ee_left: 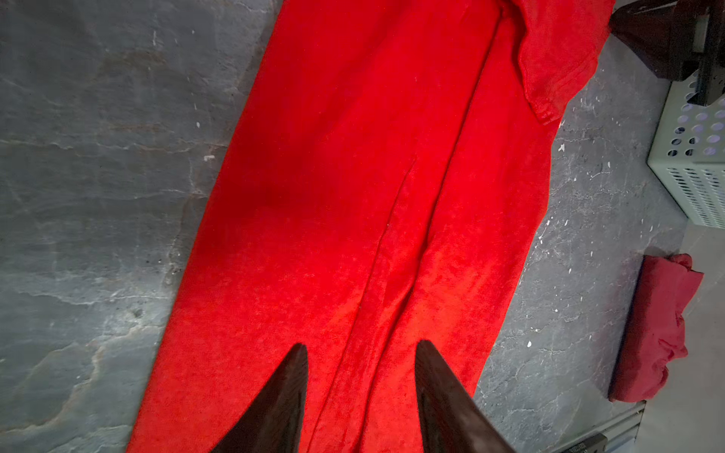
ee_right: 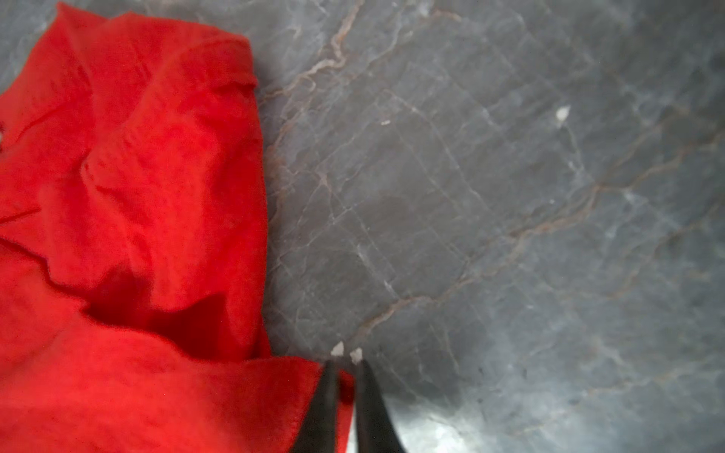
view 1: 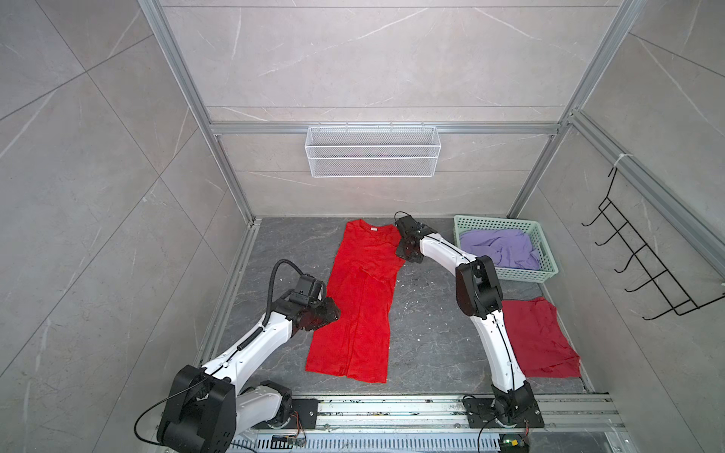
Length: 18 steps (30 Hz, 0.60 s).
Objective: Fold and stack the t-shirts
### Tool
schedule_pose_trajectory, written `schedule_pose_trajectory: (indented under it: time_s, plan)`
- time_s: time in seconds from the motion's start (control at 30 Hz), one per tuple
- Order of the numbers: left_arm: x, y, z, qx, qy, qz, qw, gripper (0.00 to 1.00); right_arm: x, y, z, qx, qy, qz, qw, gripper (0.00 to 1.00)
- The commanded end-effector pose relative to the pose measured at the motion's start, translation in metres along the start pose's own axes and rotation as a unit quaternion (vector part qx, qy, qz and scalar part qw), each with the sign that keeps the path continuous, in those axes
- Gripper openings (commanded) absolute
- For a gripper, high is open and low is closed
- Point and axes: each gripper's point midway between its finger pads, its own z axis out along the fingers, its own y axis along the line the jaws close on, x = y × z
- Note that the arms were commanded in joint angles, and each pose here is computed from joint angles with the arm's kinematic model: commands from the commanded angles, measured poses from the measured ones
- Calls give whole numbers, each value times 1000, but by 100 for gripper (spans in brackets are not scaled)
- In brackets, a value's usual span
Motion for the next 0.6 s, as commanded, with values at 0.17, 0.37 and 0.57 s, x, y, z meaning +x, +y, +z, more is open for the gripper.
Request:
schedule_pose_trajectory:
  time_s: [0.17,0.37,0.57]
  plan:
    - [1,11,9,-33,7,-2,999,48,13,-15,-12,38,3,-24,999,0]
    - [4,21,7,-59,10,1,998,48,-25,-1,-64,0,-59,-35,998,0]
    - [7,23,8,-64,16,2,998,48,-38,6,-90,-19,-81,-41,996,0]
